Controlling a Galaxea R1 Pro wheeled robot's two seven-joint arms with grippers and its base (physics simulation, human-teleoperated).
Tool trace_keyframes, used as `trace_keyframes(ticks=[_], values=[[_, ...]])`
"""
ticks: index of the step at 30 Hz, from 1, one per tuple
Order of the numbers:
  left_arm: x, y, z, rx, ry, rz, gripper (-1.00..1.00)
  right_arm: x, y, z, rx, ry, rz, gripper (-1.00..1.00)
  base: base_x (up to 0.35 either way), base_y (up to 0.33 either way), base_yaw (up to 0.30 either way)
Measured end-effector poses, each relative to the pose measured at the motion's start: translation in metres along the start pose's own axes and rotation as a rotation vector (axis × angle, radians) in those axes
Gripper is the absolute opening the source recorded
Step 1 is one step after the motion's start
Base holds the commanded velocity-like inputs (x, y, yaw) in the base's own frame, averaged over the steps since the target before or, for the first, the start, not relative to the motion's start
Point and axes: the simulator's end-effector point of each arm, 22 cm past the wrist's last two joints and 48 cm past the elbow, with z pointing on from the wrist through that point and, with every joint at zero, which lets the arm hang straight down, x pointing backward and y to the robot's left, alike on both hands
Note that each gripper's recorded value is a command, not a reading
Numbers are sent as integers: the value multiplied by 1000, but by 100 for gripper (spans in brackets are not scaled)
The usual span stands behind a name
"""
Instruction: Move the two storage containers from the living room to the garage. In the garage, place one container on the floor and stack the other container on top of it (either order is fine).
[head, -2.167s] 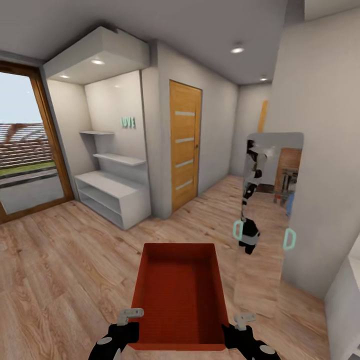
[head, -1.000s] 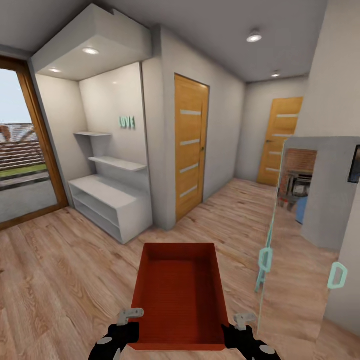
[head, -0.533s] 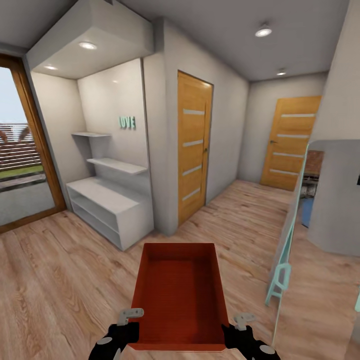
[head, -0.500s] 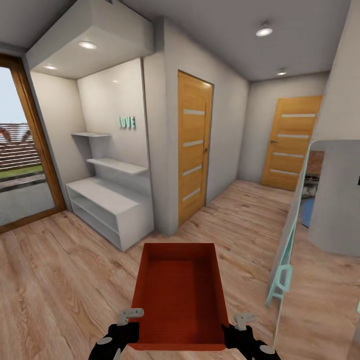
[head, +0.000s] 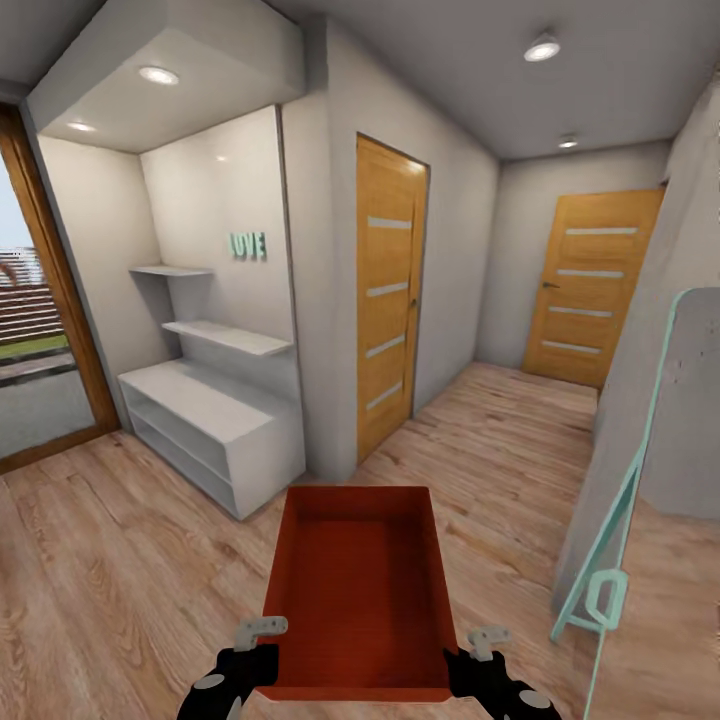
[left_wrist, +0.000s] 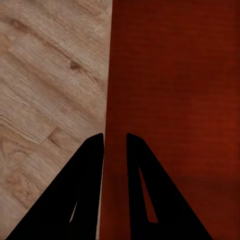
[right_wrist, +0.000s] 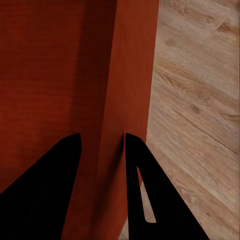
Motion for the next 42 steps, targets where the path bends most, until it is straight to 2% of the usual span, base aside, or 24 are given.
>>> trace_keyframes(ticks=[42], values=[[-2, 0, -1, 0, -4, 0, -100, -2, 0, -1, 0, -4, -1, -100, 324, 123, -268]])
